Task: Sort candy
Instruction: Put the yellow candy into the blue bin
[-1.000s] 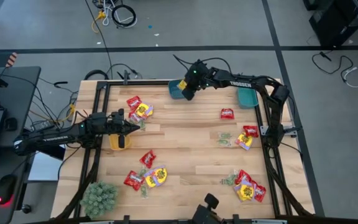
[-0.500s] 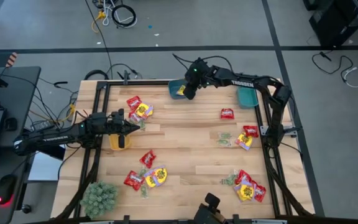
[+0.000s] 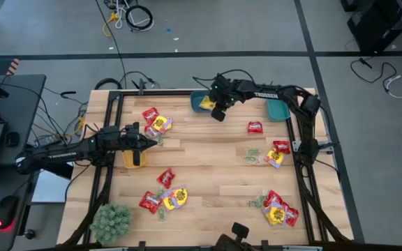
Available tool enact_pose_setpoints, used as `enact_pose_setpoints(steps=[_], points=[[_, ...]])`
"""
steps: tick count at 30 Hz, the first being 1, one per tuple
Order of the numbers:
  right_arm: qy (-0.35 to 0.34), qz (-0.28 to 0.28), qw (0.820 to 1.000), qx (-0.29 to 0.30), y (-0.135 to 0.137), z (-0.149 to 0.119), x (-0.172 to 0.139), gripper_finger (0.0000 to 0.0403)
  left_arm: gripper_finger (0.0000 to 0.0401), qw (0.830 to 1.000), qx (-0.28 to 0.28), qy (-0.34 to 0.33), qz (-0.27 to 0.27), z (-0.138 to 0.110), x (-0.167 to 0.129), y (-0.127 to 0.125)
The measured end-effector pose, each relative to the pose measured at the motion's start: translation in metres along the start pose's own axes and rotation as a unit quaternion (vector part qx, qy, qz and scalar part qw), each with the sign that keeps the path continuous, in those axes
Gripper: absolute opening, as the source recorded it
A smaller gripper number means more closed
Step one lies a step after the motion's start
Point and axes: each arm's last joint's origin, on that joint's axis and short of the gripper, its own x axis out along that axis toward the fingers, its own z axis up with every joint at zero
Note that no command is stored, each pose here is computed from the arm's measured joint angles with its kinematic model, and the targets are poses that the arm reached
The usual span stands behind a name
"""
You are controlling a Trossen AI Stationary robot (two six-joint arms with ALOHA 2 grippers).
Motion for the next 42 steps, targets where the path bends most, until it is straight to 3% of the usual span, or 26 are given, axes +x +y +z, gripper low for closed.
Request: enact_pose_setpoints(steps=[9,18,22,28,33,42], points=[[0.029,0.036,0.998,-0.038,0.029,-0.003,-0.003,0.0001,0.0008,1.000,0.000,-0.003,-0.001,0.001,0.000,0.000],[-0.030,0.025,0.997,-0.069,0.051,0.006,-0.045,0.0027,0.0008,1.000,-0.001,-0.015,-0.001,0.003,0.000,0.000],[-0.055,0.032,0.995,-0.070,0.066,0.008,-0.065,0.0050,0.0008,0.998,-0.039,-0.002,0.041,0.009,-0.001,0.001],[-0.092,0.020,0.990,-0.102,0.093,0.008,-0.094,0.0097,0.0008,0.991,-0.045,0.076,0.102,0.024,0.004,0.002],[-0.109,0.003,0.987,-0.118,0.107,0.005,-0.111,0.0130,0.0020,0.985,-0.040,0.123,0.113,0.040,0.018,0.001],[-0.085,0.001,0.989,-0.125,0.113,-0.003,-0.106,0.0166,0.0114,0.964,-0.001,0.237,0.122,0.055,0.056,0.005]])
